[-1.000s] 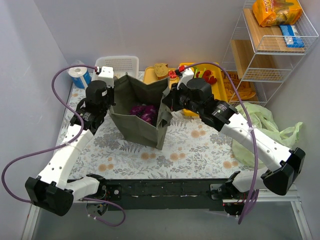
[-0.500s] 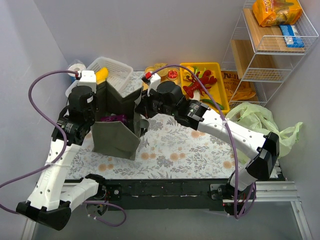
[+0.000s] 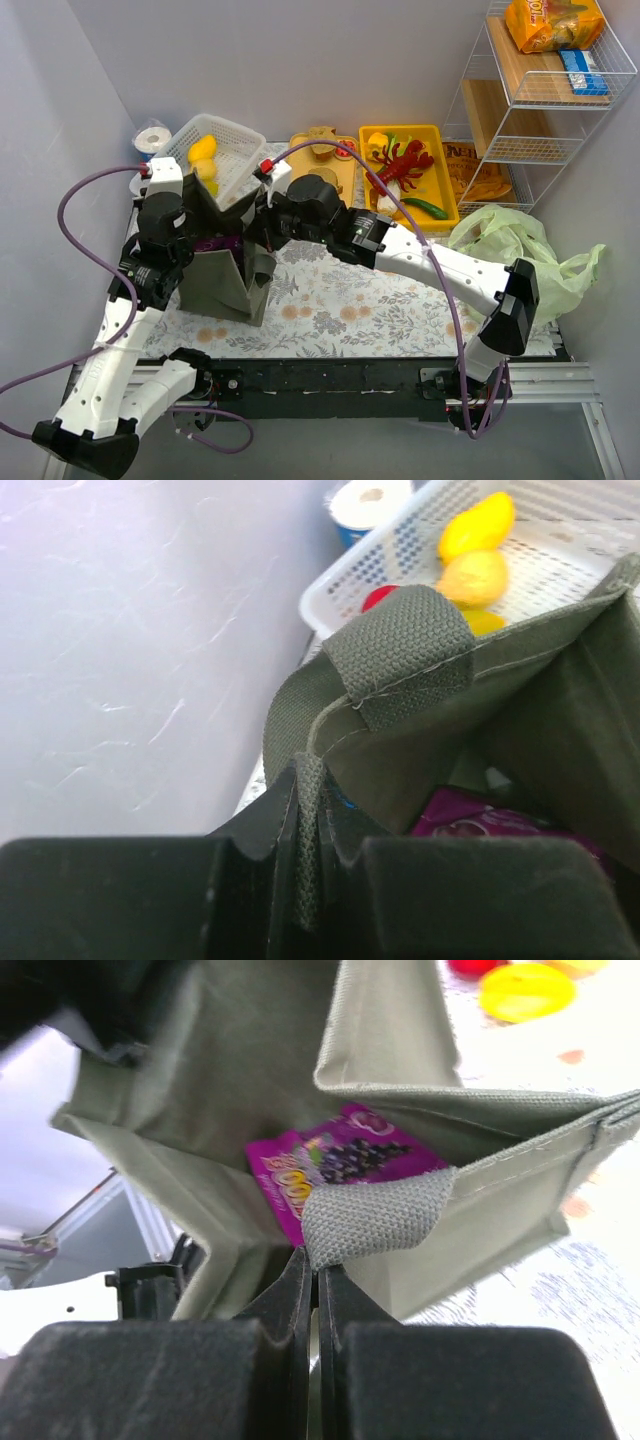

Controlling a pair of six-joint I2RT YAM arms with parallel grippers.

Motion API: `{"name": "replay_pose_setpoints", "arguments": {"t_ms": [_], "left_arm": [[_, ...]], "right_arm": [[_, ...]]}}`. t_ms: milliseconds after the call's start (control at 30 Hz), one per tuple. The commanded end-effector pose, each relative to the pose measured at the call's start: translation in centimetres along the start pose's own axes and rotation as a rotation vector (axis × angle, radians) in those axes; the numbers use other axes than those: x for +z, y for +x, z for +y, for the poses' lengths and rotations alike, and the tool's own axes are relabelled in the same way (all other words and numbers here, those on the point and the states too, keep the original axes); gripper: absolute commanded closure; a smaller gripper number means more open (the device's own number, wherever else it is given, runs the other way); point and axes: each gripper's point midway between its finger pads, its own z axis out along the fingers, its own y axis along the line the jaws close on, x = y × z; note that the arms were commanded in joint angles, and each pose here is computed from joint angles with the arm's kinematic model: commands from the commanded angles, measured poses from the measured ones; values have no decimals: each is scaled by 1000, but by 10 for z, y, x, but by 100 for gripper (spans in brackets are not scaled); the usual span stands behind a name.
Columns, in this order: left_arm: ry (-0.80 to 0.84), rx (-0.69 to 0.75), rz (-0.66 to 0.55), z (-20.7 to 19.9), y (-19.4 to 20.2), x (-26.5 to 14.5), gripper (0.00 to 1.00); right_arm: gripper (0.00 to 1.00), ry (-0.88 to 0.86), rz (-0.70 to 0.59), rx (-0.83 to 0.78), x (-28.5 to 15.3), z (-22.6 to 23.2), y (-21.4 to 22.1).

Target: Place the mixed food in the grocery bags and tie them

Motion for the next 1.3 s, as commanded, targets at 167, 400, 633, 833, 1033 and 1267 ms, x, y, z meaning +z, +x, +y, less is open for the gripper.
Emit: {"name": "replay_pose_setpoints", "arguments": {"t_ms": [167,400,633,833,1033,1267], "left_arm": [[-359,-299,-306,90,-47,-38,100],[-384,-357,-370,113,-53,-60,100],[-426,-340,-430,122,-58,-66,100],[-397,-243,-434,102,-61,-47,100],[-407,-205,-414,90,-53,-17,100],[-419,-208,-330,95,-32,25,100]], "right_arm": [[99,-228,-65,-7,13,82,-26],[99,-301,-75,-21,15,116,-23],[99,-336,-69,-32,39,122,-18],[99,-347,-62,-56,68,120,-6],[99,-330,-114,-60,77,117,-16],[99,-312,-190,-74,74,118,-39]]}}
